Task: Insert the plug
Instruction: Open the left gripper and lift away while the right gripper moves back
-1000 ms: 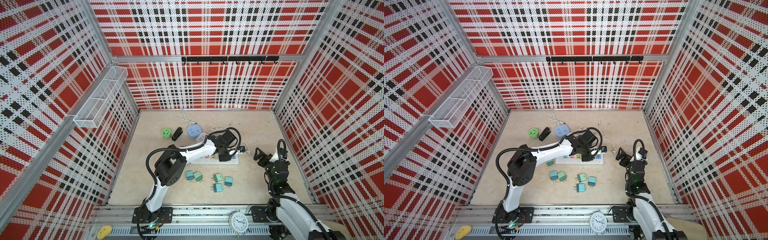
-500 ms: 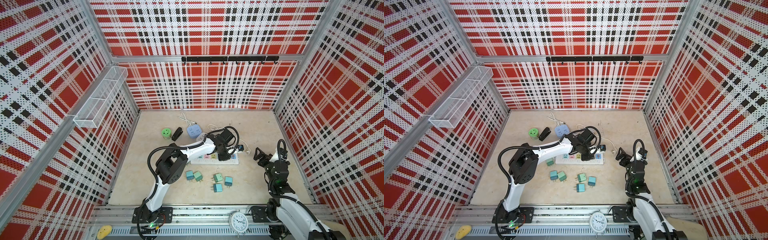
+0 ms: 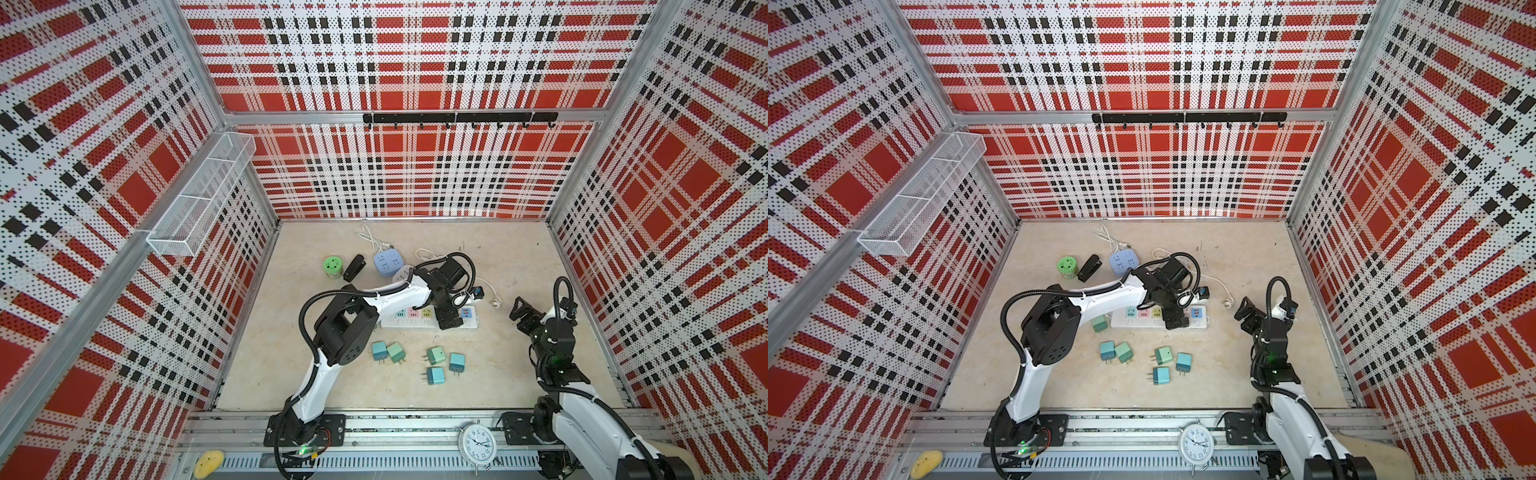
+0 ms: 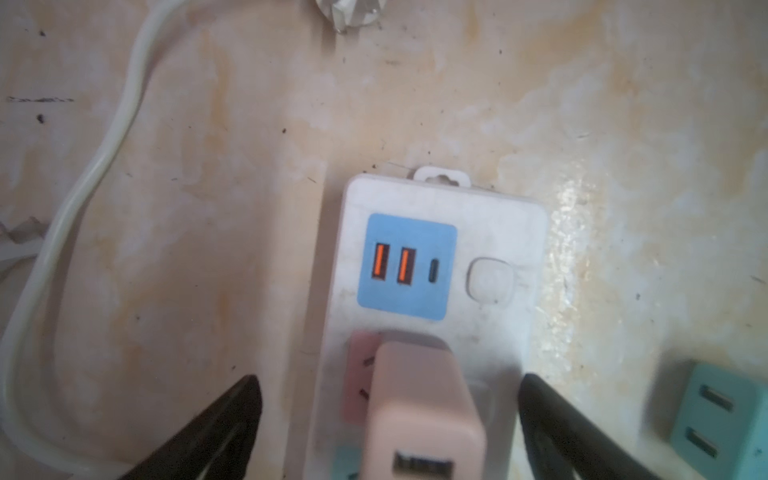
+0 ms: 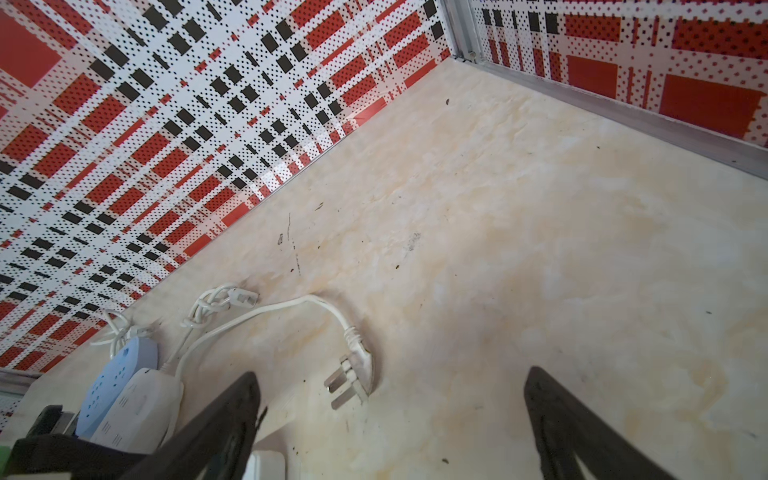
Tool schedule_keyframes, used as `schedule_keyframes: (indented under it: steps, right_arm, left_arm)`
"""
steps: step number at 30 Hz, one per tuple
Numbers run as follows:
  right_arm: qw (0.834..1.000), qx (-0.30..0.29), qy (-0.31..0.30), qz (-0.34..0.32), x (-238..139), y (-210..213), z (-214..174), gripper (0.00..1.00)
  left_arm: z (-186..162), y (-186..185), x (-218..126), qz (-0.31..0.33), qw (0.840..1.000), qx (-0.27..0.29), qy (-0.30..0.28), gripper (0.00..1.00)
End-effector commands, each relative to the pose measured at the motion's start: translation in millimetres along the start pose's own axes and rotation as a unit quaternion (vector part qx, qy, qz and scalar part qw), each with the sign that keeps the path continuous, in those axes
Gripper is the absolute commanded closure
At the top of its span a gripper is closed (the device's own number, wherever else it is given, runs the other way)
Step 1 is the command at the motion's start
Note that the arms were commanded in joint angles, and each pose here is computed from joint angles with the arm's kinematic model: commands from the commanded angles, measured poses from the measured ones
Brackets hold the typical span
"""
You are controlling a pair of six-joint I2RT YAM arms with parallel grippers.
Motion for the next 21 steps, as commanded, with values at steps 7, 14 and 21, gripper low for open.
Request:
schedule_keyframes:
  steps: [7, 14, 21]
  right_arm:
    - [0.999, 0.026, -0.021, -0.029, 2, 1, 13, 0.0]
    - [1.0, 0.02, -0.016, -0.016, 1, 3, 12, 0.0]
    - [0.996, 0.004, 0.083, 0.032, 4, 24, 4, 0.06]
  left_arm:
    - [29, -24, -111, 0.152, 0.984, -0.011, -0.093, 0.01]
    - [-16, -55, -211, 0.295, 0.904, -0.184, -0.25, 0.01]
    - [-147, -56, -211, 0.344, 0.816, -0.389, -0.254, 0.01]
Point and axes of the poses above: each gripper's point midway between its finger pads, its own x axis out along the fingers, its own y axis along the line the jaws close on, z = x × y, the point moved 8 cm from there along -x, back along the fingers, and after that the axes turned 1 degree about x, right-handed, at the moved point
